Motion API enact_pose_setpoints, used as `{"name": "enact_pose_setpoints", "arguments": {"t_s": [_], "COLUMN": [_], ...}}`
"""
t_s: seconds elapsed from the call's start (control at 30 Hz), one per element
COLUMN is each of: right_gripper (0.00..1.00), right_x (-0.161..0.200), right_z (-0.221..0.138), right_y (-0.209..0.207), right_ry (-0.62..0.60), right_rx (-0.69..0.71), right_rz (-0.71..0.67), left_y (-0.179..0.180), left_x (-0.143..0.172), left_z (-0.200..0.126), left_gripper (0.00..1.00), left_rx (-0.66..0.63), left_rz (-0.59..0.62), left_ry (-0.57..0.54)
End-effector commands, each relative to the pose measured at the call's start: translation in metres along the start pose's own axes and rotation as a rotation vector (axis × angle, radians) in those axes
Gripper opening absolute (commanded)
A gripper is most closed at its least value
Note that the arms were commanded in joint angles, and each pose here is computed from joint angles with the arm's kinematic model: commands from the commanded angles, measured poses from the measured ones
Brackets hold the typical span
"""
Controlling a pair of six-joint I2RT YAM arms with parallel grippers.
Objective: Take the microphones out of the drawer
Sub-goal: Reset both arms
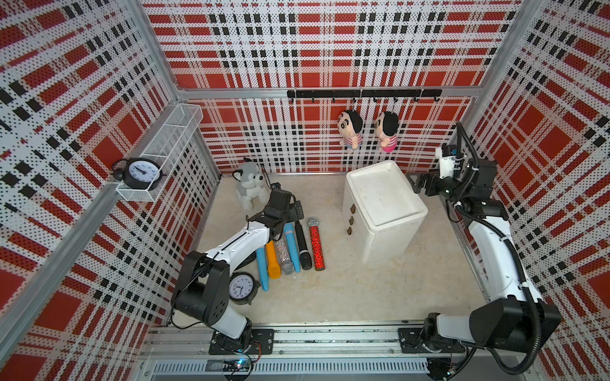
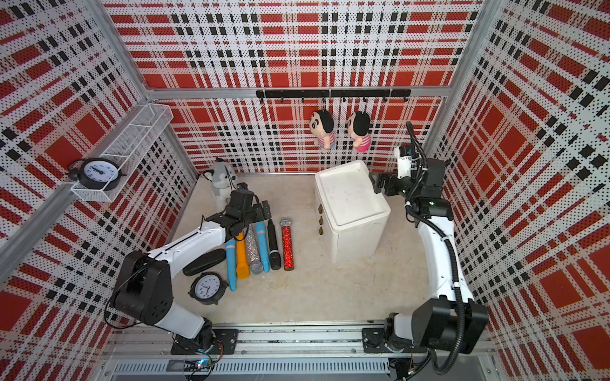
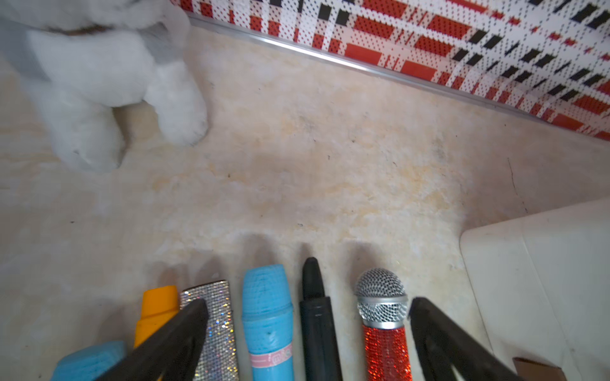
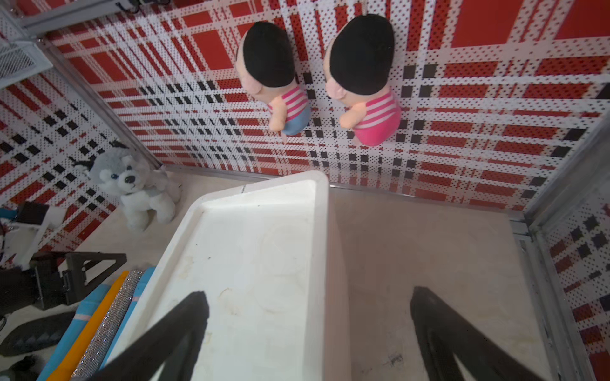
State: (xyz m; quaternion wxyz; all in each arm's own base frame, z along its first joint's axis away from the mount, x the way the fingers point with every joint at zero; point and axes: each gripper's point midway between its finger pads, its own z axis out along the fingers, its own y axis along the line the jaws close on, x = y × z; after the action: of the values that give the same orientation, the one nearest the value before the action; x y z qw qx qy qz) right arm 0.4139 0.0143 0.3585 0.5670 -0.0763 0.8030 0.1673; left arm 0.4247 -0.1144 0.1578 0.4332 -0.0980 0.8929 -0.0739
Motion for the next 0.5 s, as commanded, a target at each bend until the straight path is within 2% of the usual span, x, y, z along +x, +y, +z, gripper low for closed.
{"name": "enact_pose_setpoints", "arguments": {"t_s": [0.0,0.1,0.23,0.33,0.47], "right_gripper": [1.00,1.00,1.00,1.00,1.00], "right_x": [-0.007,0.002,0.033,0.063,0.098], "right_z": [-0.020,-0.030,-0.029,-0.025,-0.019], "right_y": [-0.009,-0.025,-0.044,-0.060,-0.072], "right_ry": [-0.069,-0.088,-0.044,-0.025,-0.057], "right_rx": [0.014,0.061,0.134,0.209,0.257], "right_rz": [0.019,0.053,0.085,0.125,0.177], "left_y": [0.014,0.027,0.049,0.070,0.094], "left_x": [-0.030,-0.035,-0.045,-0.050,-0.050], "left_z": [-0.024,-0.046,-0.068,-0.079,-0.085], "left_gripper": [0.98,0.98,0.98,0.98,0.98], "left_rx": [-0.015,-0.041,-0.136,-0.228,-0.249], "left_rz": [0.006,0.072,0.118,0.122,0.089], "left_ry": [-0.185,-0.304,-0.410,-0.478,-0.560]}}
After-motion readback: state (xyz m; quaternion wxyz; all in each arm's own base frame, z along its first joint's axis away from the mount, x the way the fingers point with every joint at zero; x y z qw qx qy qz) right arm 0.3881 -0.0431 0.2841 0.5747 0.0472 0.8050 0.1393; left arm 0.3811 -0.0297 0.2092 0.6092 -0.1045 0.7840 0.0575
